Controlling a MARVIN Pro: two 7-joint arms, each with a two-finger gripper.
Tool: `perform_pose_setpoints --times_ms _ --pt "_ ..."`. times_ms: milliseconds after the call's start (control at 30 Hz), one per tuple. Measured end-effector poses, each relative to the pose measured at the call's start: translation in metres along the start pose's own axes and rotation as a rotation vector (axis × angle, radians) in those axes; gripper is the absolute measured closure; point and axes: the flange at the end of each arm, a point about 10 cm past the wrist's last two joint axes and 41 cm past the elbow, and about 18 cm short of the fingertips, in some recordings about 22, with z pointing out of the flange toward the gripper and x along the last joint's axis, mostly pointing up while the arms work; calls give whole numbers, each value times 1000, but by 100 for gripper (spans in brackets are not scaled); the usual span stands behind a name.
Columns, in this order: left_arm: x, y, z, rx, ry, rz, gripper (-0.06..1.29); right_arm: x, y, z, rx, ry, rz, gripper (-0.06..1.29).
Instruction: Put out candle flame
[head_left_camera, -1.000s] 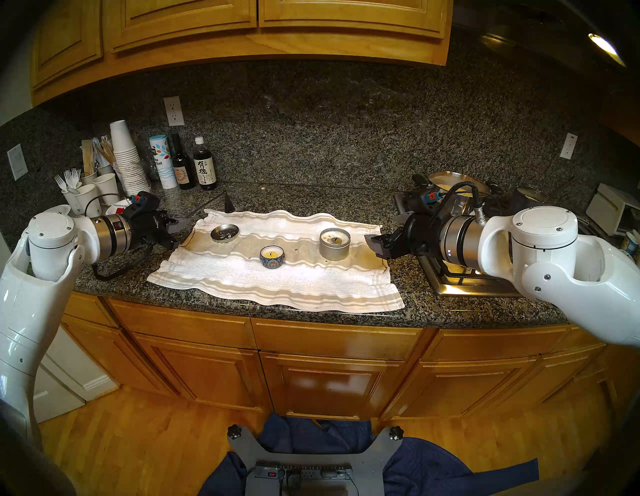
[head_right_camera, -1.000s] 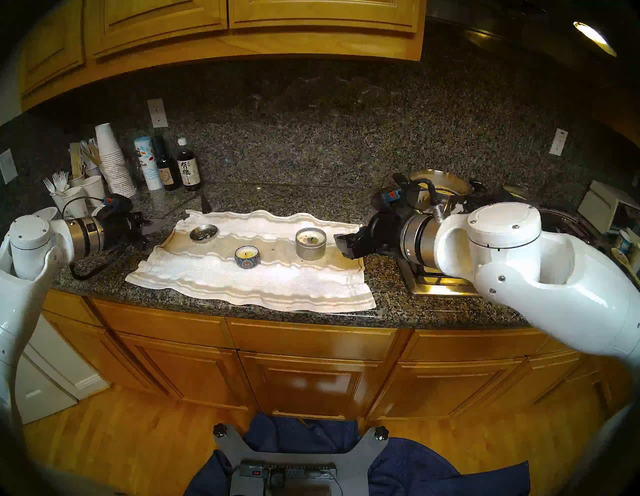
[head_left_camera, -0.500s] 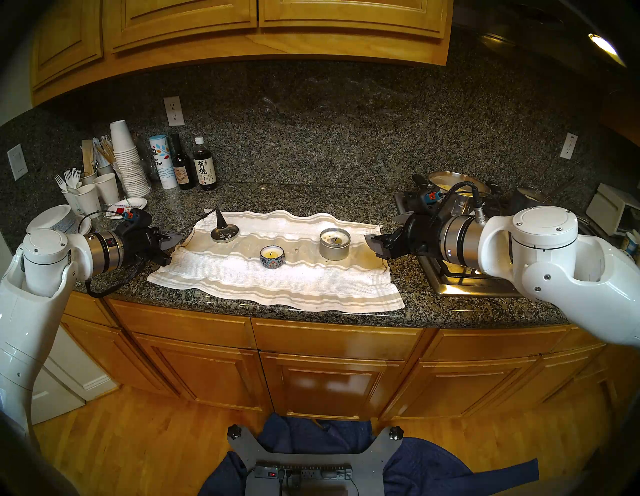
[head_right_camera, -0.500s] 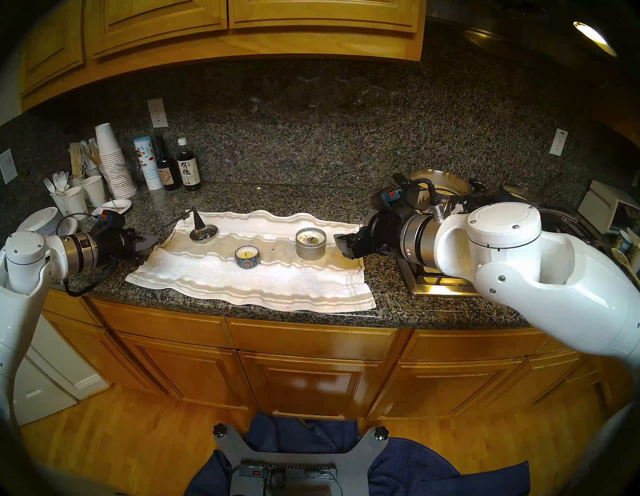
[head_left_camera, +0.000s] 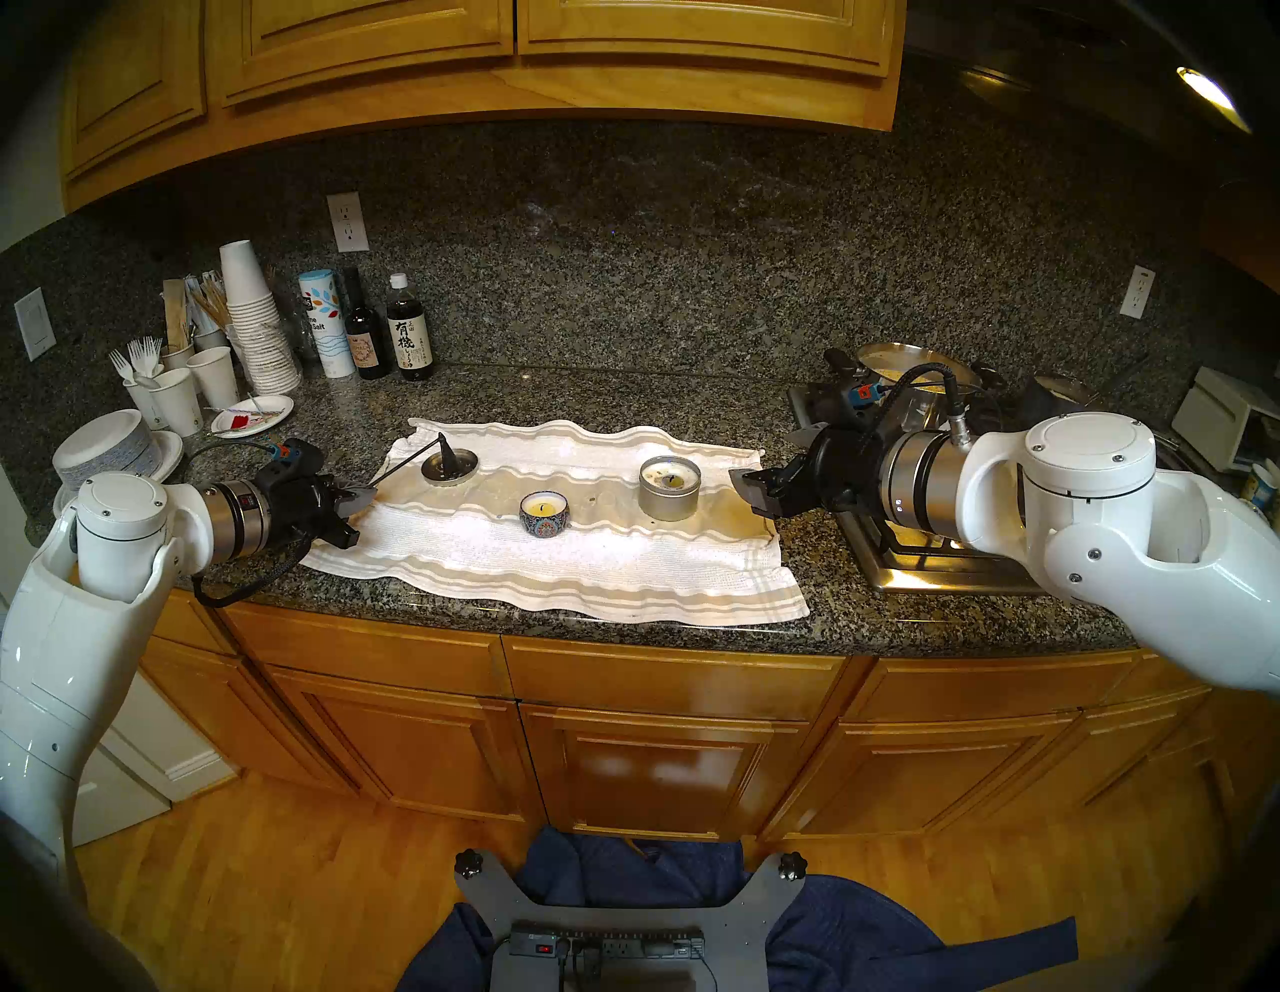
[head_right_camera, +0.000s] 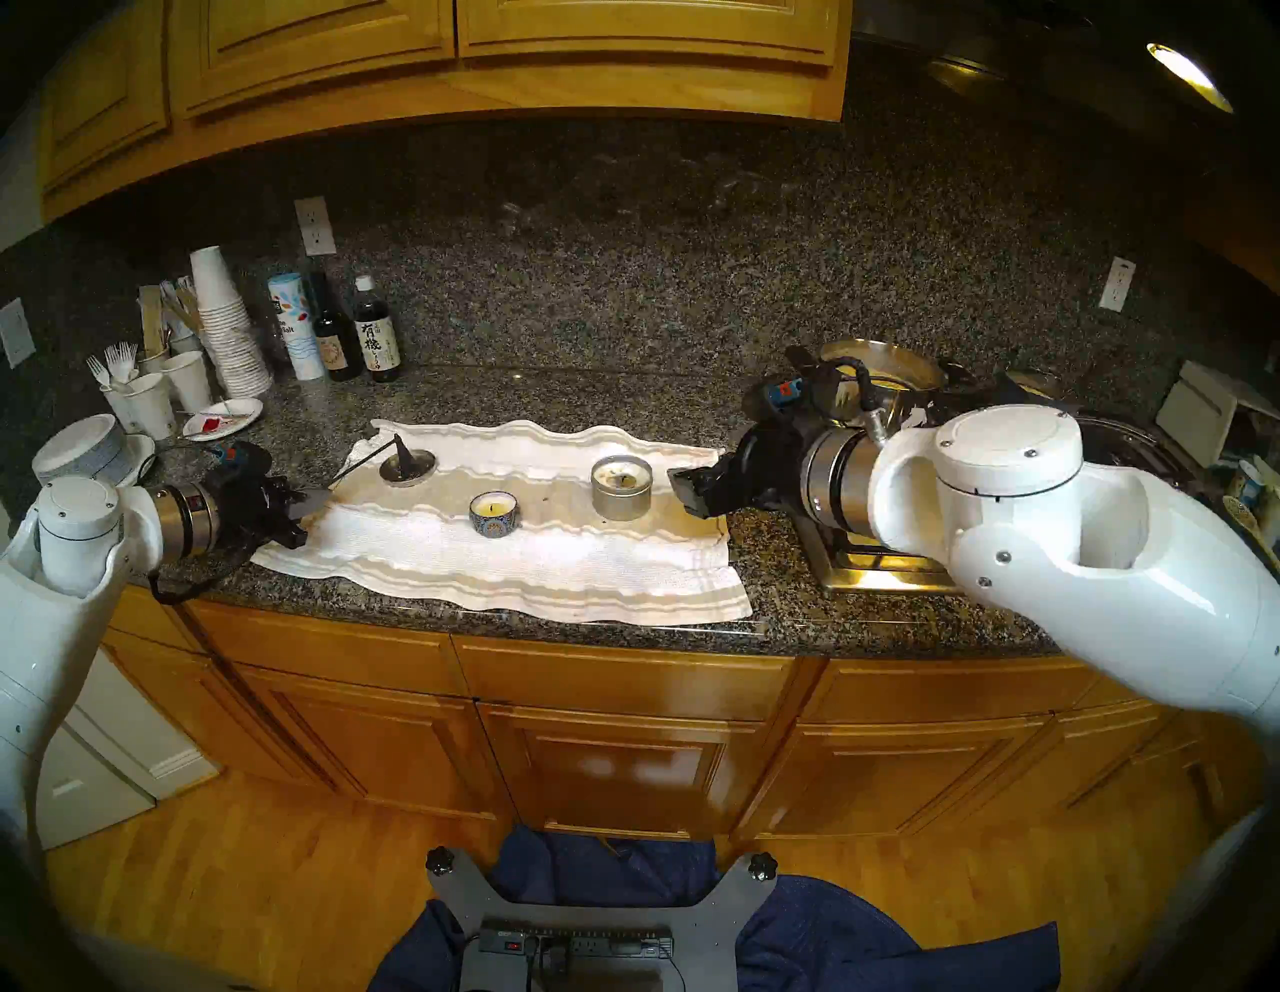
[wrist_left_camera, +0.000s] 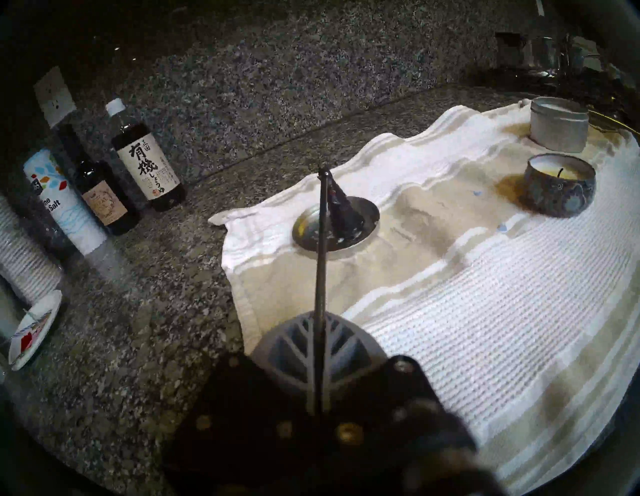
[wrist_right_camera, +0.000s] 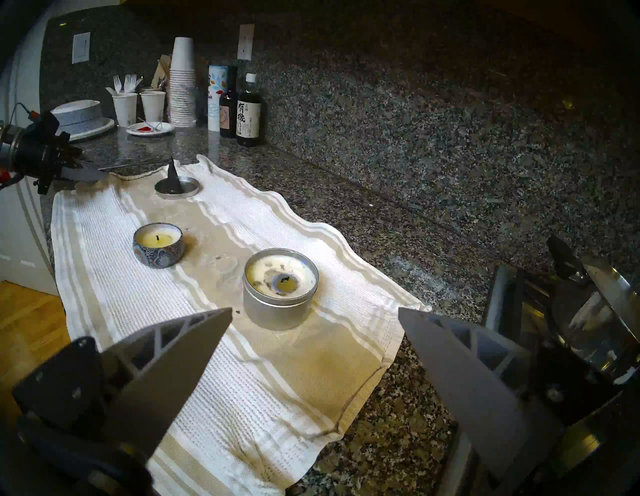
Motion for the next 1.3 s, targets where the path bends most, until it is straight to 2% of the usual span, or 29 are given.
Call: perform_pose_setpoints --times_ms 500,933,1300 --pt "10 -5 0 15 21 29 125 0 0 0 0 0 0 -2" --pt "8 -2 4 -3 4 45 125 0 0 0 0 0 0 -2" --pt "9 -2 5 5 -17 92 125 0 0 0 0 0 0 -2"
